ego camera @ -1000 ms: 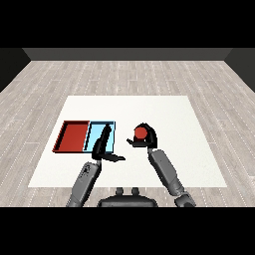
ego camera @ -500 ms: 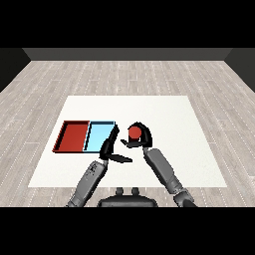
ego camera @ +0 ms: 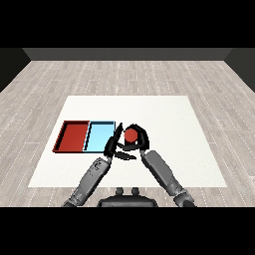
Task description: Pick the red can and put it in the red box
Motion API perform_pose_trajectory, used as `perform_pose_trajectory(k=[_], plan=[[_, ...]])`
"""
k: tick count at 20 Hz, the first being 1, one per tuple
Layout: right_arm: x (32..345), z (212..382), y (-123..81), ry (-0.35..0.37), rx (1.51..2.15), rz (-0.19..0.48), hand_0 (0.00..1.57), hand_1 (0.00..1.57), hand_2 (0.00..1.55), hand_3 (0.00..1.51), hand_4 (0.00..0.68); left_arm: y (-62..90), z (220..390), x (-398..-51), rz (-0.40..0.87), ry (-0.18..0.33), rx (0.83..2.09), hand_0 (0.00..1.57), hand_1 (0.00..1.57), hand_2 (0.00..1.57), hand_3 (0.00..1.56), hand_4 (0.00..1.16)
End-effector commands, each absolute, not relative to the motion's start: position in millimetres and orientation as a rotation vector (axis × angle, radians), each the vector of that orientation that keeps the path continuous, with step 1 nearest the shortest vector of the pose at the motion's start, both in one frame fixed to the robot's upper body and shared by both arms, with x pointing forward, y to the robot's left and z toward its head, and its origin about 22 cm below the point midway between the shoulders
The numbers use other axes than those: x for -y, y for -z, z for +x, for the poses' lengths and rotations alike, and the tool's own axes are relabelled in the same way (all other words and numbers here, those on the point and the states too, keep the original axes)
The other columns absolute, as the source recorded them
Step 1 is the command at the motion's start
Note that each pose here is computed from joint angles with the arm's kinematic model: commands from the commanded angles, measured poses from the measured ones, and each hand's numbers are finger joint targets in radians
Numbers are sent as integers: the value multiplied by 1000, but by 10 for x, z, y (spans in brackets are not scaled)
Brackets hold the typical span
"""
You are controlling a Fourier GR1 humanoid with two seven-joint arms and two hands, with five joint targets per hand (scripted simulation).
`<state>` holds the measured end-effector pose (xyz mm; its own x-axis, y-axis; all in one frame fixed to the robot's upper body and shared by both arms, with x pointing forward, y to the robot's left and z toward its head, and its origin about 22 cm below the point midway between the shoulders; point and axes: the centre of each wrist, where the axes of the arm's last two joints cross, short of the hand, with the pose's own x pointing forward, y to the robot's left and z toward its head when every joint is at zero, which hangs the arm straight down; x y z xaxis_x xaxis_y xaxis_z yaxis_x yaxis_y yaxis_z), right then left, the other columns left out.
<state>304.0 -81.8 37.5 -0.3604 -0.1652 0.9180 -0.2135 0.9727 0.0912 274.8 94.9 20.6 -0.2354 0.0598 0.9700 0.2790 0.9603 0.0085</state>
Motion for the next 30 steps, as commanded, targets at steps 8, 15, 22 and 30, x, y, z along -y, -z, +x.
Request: perform_pose_trajectory(k=[8, 15, 22, 30], plan=[[581, 2809, -468, -64, 1950, 350, 1445, 1445, 1430, 1385, 600, -204, 2955, -863, -247, 236, 1812, 0, 0, 0, 0, 0], [509, 2847, -616, -54, 1957, 357, 1455, 1455, 1450, 1398, 543, -301, 2850, -628, -238, 261, 1784, 0, 0, 0, 0, 0], [470, 2854, -504, -68, 1979, 398, 1513, 1513, 1460, 1404, 528, -201, 2702, -672, -152, 213, 1782, 1295, 1295, 1321, 1249, 856], [466, 2942, -497, -70, 1997, 416, 1470, 1470, 1437, 1391, 557, -151, 2764, -608, -39, 225, 1772, 1571, 1571, 1471, 1332, 892]])
